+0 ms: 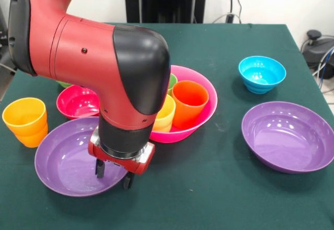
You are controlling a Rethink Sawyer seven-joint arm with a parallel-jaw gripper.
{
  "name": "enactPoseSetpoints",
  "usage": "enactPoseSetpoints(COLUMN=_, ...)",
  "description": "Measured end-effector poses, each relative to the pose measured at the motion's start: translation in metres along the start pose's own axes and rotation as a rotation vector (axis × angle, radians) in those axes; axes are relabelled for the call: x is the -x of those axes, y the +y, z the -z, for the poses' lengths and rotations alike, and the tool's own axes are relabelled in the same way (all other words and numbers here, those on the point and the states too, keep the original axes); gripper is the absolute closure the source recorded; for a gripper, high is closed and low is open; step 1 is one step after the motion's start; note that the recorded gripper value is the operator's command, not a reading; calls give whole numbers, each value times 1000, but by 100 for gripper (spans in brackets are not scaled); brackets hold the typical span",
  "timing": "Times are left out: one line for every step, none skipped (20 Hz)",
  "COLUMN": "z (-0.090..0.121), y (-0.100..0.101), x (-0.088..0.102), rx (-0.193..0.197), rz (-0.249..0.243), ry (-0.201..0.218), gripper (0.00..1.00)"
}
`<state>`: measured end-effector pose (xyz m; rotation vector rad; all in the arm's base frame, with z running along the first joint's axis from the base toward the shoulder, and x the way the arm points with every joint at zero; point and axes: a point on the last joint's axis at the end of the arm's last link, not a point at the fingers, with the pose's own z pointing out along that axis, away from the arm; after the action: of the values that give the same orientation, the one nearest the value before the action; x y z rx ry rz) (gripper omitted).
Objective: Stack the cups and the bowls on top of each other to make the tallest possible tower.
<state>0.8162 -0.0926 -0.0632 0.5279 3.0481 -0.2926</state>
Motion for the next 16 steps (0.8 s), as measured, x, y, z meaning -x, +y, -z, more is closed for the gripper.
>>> enactPoseSetpoints(z=0, y=0, x=0, rx=1, rz=6, ry=-1, gripper=0)
enactPoseSetpoints(z=0, y=0, x=1, rx=2, rz=17, ry=-1, gripper=100)
enactPoseSetpoints(z=0, y=1, x=1, rx=2, rz=19, ry=-2, gripper=100)
enactPoseSetpoints(z=1, y=1, x=1, rx=3, rz=20, ry=-2, gripper=100)
enactPoseSetpoints(z=1, y=1, x=2, rx=3, rz=22, ry=-3, gripper=100)
enactPoseSetpoints(z=5, y=1, x=5, rx=3, rz=29, ry=-7, gripper=100)
enactPoseSetpoints(z=12, y=-1, x=10, rx=2, rz=36, ry=-11, gripper=100)
enactPoseSetpoints(z=13, y=-1, x=11, rx=2, rz=38, ry=-11, gripper=100)
enactPoseSetpoints(z=16, y=-2, x=14, rx=1, rz=41, ry=-13, gripper=100)
enactPoseSetpoints(z=18, y=-3, x=16, rx=1, rz=43, ry=-14, gripper=100)
enactPoseSetpoints(z=19, y=-4, x=17, rx=1, rz=45, ry=-15, gripper=100)
enactPoseSetpoints(z=20, y=-4, x=18, rx=1, rz=45, ry=-16, gripper=100)
enactPoseSetpoints(z=20, y=-4, x=18, rx=1, rz=45, ry=-16, gripper=100)
enactPoseSetpoints(z=20, y=-4, x=18, rx=1, rz=45, ry=-17, gripper=100)
enactPoseSetpoints(z=20, y=-3, x=17, rx=0, rz=46, ry=-16, gripper=100)
enactPoseSetpoints(z=20, y=-3, x=17, rx=-1, rz=47, ry=-14, gripper=100)
